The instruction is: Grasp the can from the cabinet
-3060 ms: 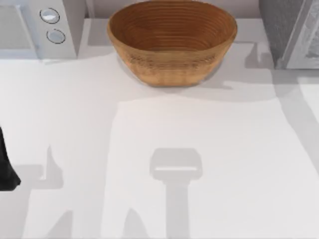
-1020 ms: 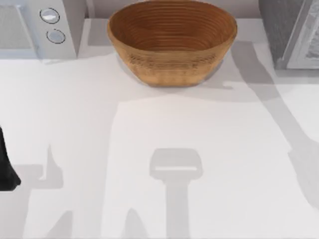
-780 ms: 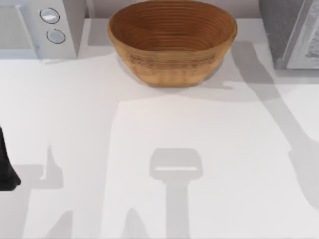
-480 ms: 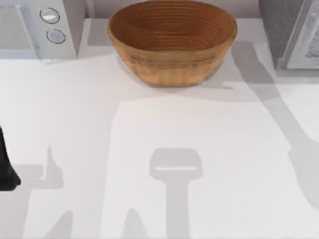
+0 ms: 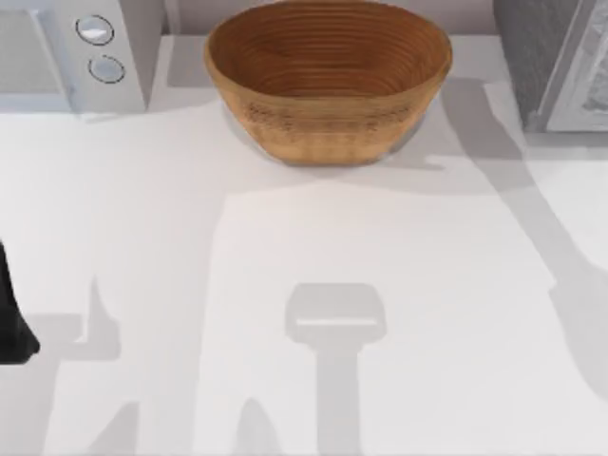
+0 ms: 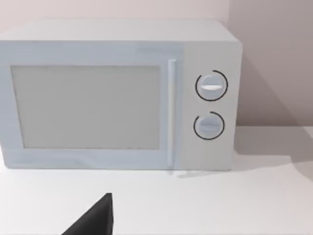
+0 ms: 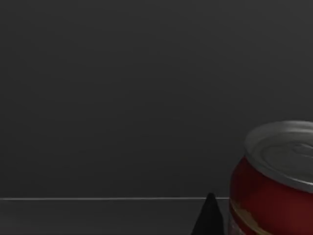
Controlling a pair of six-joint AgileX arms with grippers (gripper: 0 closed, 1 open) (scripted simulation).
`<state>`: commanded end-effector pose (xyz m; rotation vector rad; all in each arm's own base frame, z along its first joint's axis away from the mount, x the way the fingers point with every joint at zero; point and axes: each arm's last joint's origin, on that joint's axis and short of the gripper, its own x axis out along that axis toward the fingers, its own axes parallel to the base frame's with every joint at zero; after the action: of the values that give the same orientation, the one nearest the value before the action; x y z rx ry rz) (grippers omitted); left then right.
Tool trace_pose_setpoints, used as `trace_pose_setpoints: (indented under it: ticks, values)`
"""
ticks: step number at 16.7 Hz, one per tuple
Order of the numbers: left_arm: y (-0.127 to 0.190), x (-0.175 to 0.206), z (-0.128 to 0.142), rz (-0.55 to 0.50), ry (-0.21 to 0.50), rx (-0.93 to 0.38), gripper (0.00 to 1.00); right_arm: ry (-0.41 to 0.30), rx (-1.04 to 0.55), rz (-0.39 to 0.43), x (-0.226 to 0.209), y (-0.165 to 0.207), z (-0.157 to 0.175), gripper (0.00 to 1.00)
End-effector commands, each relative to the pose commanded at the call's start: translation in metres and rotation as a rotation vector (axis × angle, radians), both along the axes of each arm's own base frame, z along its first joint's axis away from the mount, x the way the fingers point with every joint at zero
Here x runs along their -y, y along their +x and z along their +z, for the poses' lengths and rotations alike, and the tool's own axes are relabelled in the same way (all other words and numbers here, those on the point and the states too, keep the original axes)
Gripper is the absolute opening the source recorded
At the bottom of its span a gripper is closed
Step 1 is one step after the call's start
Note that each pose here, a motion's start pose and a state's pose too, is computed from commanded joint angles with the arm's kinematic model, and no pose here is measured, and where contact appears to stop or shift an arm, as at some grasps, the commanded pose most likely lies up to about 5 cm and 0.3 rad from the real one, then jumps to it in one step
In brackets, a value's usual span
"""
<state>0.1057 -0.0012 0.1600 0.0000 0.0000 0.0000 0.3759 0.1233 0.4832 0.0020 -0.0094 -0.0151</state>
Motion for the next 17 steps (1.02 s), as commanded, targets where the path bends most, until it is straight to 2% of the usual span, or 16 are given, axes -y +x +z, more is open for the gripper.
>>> trace_pose_setpoints:
  ticks: [8,11,17]
  values:
    - [0.0,0.0,0.0,0.0,0.0,0.0,1.0,0.002,0.002,0.001,-0.003,-0.007,0.004,0.0]
    - [0.0,0.0,0.0,0.0,0.0,0.0,1.0,0.003,0.002,-0.002,-0.01,-0.047,0.022,0.0]
    - [0.0,0.0,0.0,0.0,0.0,0.0,1.0,0.005,0.006,0.001,-0.006,-0.161,0.058,0.0]
